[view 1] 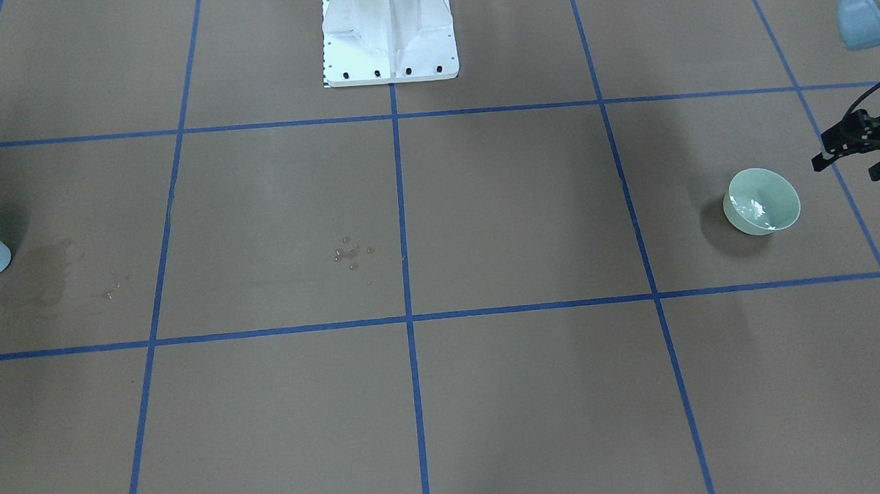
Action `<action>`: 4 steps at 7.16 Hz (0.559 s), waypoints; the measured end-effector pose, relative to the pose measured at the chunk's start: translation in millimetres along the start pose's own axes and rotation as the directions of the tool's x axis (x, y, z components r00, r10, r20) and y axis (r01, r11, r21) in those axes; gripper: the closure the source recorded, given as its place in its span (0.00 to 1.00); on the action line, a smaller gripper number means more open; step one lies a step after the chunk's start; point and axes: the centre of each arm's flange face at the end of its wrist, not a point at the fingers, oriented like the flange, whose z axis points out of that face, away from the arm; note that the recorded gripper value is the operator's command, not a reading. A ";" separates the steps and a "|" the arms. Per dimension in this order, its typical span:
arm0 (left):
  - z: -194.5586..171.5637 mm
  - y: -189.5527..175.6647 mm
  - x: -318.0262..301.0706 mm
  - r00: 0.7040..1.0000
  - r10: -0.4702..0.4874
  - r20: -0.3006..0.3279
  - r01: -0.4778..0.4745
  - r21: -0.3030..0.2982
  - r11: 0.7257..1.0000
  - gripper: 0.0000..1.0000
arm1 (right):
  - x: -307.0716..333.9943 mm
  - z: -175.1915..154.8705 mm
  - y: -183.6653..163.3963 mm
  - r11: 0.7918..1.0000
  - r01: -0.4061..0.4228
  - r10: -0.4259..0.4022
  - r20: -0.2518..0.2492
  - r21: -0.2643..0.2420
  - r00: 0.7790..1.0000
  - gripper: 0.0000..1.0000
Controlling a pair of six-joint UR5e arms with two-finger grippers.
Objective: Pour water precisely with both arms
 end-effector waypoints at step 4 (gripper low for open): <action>-83.0 19.6 -67.5 0.998 0.018 0.053 -0.018 0.015 1.000 0.00 | 12.8 11.1 2.4 1.000 -0.014 0.014 -0.007 -0.021 1.000 0.01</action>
